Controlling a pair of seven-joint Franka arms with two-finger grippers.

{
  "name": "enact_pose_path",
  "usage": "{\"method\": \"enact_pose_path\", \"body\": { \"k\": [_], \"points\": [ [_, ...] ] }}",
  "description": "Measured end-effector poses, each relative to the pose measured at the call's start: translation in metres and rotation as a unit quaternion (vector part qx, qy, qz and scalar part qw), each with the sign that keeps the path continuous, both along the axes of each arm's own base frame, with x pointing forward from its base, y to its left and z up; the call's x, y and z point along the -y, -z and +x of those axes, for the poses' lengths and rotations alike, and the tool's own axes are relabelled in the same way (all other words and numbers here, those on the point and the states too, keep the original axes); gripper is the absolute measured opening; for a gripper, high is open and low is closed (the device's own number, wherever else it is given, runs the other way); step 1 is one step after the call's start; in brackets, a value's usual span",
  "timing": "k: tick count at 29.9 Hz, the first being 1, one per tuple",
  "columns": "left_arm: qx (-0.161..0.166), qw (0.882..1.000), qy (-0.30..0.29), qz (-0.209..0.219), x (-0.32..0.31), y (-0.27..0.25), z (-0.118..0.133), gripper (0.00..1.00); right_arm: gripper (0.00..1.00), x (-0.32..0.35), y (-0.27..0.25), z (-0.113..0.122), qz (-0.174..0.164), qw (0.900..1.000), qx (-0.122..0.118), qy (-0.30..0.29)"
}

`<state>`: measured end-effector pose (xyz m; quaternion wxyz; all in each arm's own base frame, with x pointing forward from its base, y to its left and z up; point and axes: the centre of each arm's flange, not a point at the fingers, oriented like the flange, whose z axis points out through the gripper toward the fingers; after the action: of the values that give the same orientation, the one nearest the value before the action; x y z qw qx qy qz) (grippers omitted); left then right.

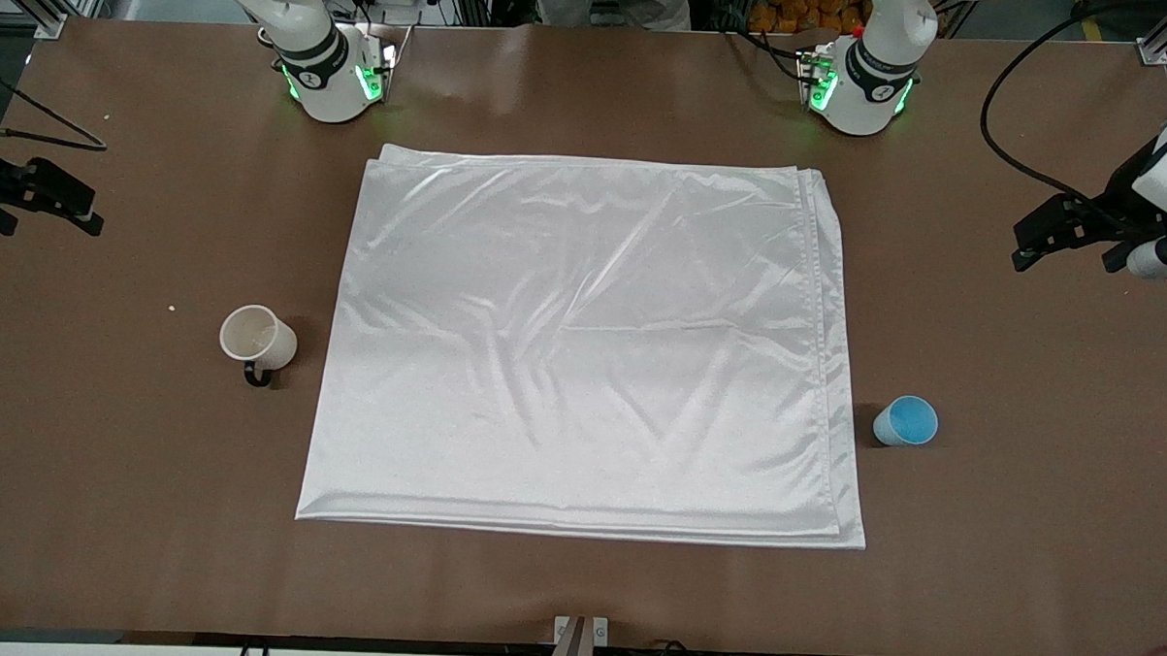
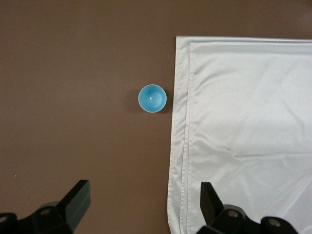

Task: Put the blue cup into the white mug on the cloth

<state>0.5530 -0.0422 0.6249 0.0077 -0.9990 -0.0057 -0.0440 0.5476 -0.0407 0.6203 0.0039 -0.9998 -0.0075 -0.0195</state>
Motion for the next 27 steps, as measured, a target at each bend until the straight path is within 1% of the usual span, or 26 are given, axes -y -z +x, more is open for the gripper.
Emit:
{"method": "enact_pose_path", "body": {
  "k": [6,10,18,22,27],
  "points": [
    [-0.004,1.0,-0.003,0.0,-0.003,0.004,0.002,1.0,1.0,0.004,0.008,0.004,0.0,1.0,-0.007,0.003],
    [-0.013,1.0,-0.005,0.0,-0.006,0.017,0.009,1.0,1.0,0.009,0.019,0.01,0.001,1.0,-0.013,0.008],
    [-0.035,0.999,-0.011,0.0,-0.012,0.068,0.033,1.0,1.0,0.012,0.038,0.021,0.001,1.0,-0.021,0.009],
    [-0.034,0.999,-0.014,-0.001,-0.016,0.099,0.043,1.0,1.0,0.01,0.051,0.028,0.001,1.0,-0.028,0.008],
    [-0.03,0.999,-0.024,-0.002,-0.029,0.134,0.045,1.0,1.0,0.009,0.077,0.043,0.001,0.999,-0.033,0.006]
  ]
}}
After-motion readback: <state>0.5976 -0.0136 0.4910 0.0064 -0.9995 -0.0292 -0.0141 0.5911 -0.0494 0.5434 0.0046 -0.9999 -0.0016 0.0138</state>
